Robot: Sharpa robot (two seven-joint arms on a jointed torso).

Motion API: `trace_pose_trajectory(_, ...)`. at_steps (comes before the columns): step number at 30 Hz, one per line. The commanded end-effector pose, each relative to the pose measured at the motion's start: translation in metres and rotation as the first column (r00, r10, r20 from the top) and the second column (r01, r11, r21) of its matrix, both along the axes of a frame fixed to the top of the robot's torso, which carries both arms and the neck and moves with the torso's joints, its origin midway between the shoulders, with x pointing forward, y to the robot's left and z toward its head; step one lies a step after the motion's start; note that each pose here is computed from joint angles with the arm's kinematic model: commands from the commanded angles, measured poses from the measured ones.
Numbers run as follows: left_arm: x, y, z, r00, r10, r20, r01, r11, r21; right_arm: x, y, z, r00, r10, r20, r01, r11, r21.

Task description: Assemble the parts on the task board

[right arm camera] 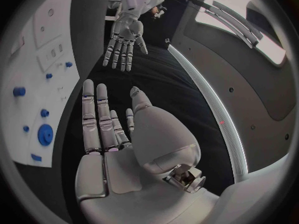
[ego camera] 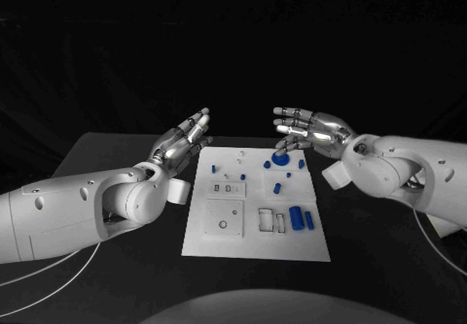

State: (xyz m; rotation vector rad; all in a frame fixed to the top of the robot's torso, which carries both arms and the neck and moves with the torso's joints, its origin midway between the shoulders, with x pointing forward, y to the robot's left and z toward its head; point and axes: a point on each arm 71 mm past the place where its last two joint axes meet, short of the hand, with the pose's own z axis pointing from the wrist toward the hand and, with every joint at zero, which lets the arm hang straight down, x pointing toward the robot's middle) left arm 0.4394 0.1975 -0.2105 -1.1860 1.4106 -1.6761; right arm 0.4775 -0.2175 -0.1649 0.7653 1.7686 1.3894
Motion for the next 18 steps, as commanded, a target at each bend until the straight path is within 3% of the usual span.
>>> trace_pose_trajectory(1, -0.0022, -0.005, 0.0043, 0.999, -0.037, 0.007, 0.037, 0.999, 0.000, 0.006, -0.003, 0.013, 0.976, 0.113, 0.187, -0.022, 0.903, -0.430)
trace_pose_trajectory(3, -0.0022, -0.006, 0.0072, 0.999, -0.043, 0.013, 0.043, 0.999, 0.004, 0.010, -0.003, 0.027, 0.943, 0.200, 0.266, -0.010, 0.817, -0.577)
trace_pose_trajectory(4, -0.0018, -0.007, 0.0097, 0.999, -0.048, 0.019, 0.048, 0.999, 0.007, 0.012, -0.002, 0.033, 0.915, 0.269, 0.302, 0.003, 0.742, -0.670)
trace_pose_trajectory(5, -0.0016, -0.008, 0.0118, 0.998, -0.051, 0.024, 0.051, 0.999, 0.009, 0.013, -0.001, 0.037, 0.894, 0.318, 0.315, 0.014, 0.683, -0.730)
trace_pose_trajectory(6, -0.0016, -0.008, 0.0130, 0.998, -0.054, 0.028, 0.053, 0.999, 0.010, 0.013, 0.000, 0.038, 0.882, 0.347, 0.320, 0.022, 0.647, -0.762)
trace_pose_trajectory(8, -0.0019, -0.010, 0.0175, 0.997, -0.063, 0.039, 0.062, 0.998, 0.015, 0.014, 0.003, 0.042, 0.845, 0.427, 0.324, 0.058, 0.529, -0.847)
trace_pose_trajectory(10, -0.0022, -0.011, 0.0225, 0.996, -0.073, 0.051, 0.072, 0.997, 0.019, 0.016, 0.004, 0.046, 0.817, 0.478, 0.323, 0.098, 0.437, -0.894)
trace_pose_trajectory(13, -0.0029, -0.014, 0.0298, 0.994, -0.090, 0.067, 0.088, 0.996, 0.025, 0.018, 0.004, 0.049, 0.790, 0.515, 0.332, 0.148, 0.365, -0.919)
trace_pose_trajectory(18, -0.0067, -0.016, 0.0396, 0.990, -0.109, 0.088, 0.107, 0.994, 0.028, 0.026, 0.006, 0.055, 0.736, 0.553, 0.391, 0.236, 0.333, -0.913)
